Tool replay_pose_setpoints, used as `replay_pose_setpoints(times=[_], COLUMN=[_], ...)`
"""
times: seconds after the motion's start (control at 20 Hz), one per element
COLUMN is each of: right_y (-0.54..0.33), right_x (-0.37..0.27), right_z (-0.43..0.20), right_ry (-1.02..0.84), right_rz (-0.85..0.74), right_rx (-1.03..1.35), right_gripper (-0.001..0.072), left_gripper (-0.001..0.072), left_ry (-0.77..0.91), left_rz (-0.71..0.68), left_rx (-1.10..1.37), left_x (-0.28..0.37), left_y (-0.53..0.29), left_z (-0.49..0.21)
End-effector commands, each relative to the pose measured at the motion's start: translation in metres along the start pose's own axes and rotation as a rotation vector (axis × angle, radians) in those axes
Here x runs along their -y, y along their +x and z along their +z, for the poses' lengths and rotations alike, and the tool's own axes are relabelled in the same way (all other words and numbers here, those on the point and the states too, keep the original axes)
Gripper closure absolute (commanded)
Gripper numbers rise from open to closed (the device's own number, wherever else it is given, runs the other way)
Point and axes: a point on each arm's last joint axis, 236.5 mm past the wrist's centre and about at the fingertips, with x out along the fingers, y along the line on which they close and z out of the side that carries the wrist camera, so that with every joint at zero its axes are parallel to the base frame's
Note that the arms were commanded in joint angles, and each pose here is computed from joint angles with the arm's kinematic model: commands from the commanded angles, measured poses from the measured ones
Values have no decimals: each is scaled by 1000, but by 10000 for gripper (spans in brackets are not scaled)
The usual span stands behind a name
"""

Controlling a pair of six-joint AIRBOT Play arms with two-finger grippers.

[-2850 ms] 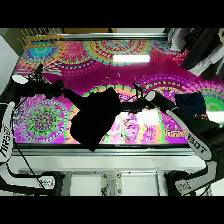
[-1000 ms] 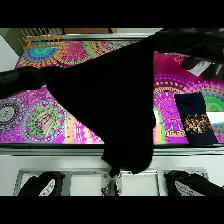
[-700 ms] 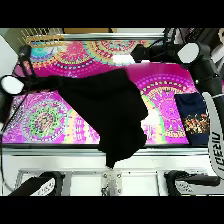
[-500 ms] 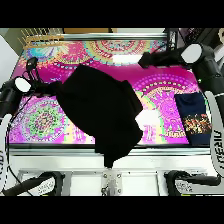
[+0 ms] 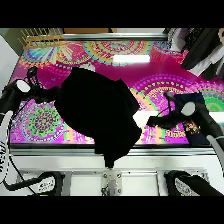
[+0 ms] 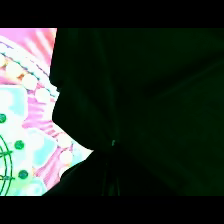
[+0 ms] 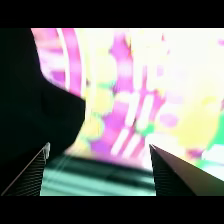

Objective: Fold the clothes and pants, and hang the long-sleeved shirts on hangers.

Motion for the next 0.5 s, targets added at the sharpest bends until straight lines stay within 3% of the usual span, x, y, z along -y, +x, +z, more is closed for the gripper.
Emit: replay_pose_setpoints(times=[0.0,0.45], right_y=[38,87], right_x=[-13,-53], right_z=[-46,-23], right_ry=[122,64], right_rz=[134,146], right_rx=[-54,10], right_gripper=[2,11], left_gripper=[701,701], left_ry=[-2,-2], left_rz=[3,4], left_rx=[-6,-21], left_x=[-2,-2], left_y=[1,1], left_z=[-1,-5])
